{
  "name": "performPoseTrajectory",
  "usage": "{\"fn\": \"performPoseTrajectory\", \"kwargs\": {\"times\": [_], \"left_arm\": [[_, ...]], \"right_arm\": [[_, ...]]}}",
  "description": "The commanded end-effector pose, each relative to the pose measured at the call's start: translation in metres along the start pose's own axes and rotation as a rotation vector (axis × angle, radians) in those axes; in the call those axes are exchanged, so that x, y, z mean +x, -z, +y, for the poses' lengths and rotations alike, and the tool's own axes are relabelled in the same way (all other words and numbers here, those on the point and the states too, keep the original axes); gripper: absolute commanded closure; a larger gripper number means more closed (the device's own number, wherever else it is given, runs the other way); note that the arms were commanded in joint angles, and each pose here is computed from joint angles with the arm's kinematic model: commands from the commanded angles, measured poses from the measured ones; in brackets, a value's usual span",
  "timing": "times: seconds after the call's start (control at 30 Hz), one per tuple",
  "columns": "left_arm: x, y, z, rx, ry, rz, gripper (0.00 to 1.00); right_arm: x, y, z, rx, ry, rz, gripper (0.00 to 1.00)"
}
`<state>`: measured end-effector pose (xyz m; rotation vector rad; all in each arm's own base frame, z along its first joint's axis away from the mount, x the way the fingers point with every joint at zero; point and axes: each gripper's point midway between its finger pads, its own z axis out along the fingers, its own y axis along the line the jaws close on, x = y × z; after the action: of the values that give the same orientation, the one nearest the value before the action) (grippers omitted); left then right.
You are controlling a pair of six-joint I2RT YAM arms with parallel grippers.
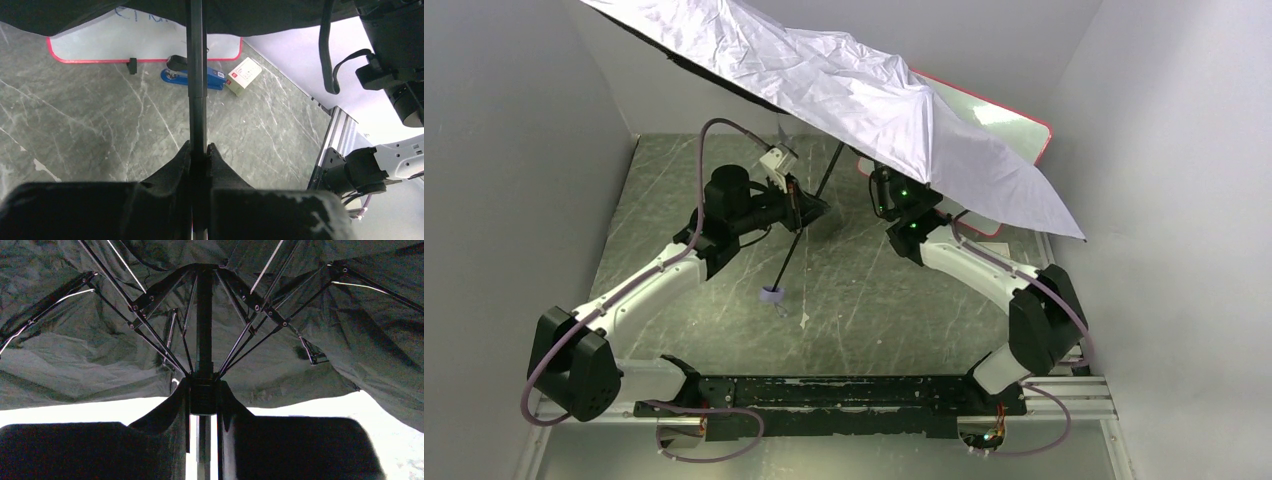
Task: Put away the umbrella
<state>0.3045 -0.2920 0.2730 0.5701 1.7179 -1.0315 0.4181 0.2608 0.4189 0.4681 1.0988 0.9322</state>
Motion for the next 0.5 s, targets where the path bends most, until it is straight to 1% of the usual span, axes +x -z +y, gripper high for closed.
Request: {"fn": "performPoseTrajectory", "kwargs": {"times": [0.0,0.13,0.17,0.27,0.37,0.47], "left_arm": [[-0.011,-0.001,-0.016,0.066,-0.057,-0.019,0.95],[-0.012,-0.001,-0.013,0.051,-0.049,-0.021,0.95],[-0.013,-0.001,-0.014,0.049,-0.048,-0.024,0.95],[-0.012,0.0,-0.012,0.038,-0.047,-0.022,0.95],[-0.013,0.0,-0.012,0.037,-0.049,-0.021,0.95],[-0.013,0.0,-0.013,0.037,-0.048,-0.021,0.95]], "right_arm": [[0.01,0.024,0.001,0.001,-0.008,0.086,1.0],[0.081,0.083,-0.018,0.046,0.008,0.284,1.0],[0.097,0.1,-0.024,0.065,-0.014,0.331,1.0],[0.127,0.138,-0.038,0.095,-0.067,0.418,1.0],[0.131,0.149,-0.047,0.121,-0.063,0.429,1.0],[0.126,0.146,-0.045,0.125,-0.048,0.41,1.0]]}}
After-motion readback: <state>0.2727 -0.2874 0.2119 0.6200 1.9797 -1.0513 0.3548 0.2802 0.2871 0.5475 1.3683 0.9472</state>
